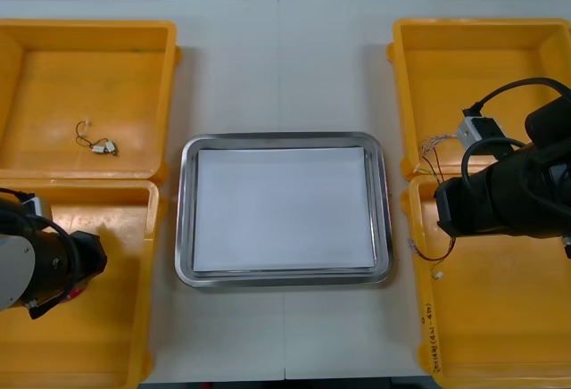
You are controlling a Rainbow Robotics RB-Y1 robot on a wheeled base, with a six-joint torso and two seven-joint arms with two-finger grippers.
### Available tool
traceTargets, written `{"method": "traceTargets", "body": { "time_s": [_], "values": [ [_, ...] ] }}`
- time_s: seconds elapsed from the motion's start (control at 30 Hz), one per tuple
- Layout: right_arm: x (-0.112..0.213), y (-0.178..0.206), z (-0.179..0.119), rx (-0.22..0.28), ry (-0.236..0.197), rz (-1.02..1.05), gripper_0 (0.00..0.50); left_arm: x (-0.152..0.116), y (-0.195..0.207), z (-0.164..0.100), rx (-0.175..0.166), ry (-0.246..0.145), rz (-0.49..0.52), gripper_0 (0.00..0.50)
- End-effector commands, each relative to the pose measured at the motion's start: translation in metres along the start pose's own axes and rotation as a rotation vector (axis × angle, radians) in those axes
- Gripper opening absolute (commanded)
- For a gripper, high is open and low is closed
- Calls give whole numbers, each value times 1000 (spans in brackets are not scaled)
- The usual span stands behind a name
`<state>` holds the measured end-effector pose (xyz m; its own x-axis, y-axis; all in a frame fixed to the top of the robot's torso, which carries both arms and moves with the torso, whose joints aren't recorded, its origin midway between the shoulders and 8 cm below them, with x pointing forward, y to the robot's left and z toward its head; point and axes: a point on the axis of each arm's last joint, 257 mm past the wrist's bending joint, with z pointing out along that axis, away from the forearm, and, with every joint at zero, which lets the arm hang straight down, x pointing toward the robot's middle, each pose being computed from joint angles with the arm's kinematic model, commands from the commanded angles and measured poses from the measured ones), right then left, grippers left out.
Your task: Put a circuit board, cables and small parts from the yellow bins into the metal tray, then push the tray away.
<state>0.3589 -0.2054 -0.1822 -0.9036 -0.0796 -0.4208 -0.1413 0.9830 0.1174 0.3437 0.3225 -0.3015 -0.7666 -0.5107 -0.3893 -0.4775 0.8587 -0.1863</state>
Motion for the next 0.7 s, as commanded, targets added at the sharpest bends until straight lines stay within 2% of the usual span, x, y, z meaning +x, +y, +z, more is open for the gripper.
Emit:
{"method": "traceTargets", "body": {
  "time_s": [0.03, 0.7],
  "values": [
    [-6, 0, -8, 19, -19, -51, 0, 1, 15, -1, -5, -8, -29, 500],
    [-6, 0, -8, 18, -18, -52, 0, 11, 25, 7, 11, -12, -11, 500]
  ]
}}
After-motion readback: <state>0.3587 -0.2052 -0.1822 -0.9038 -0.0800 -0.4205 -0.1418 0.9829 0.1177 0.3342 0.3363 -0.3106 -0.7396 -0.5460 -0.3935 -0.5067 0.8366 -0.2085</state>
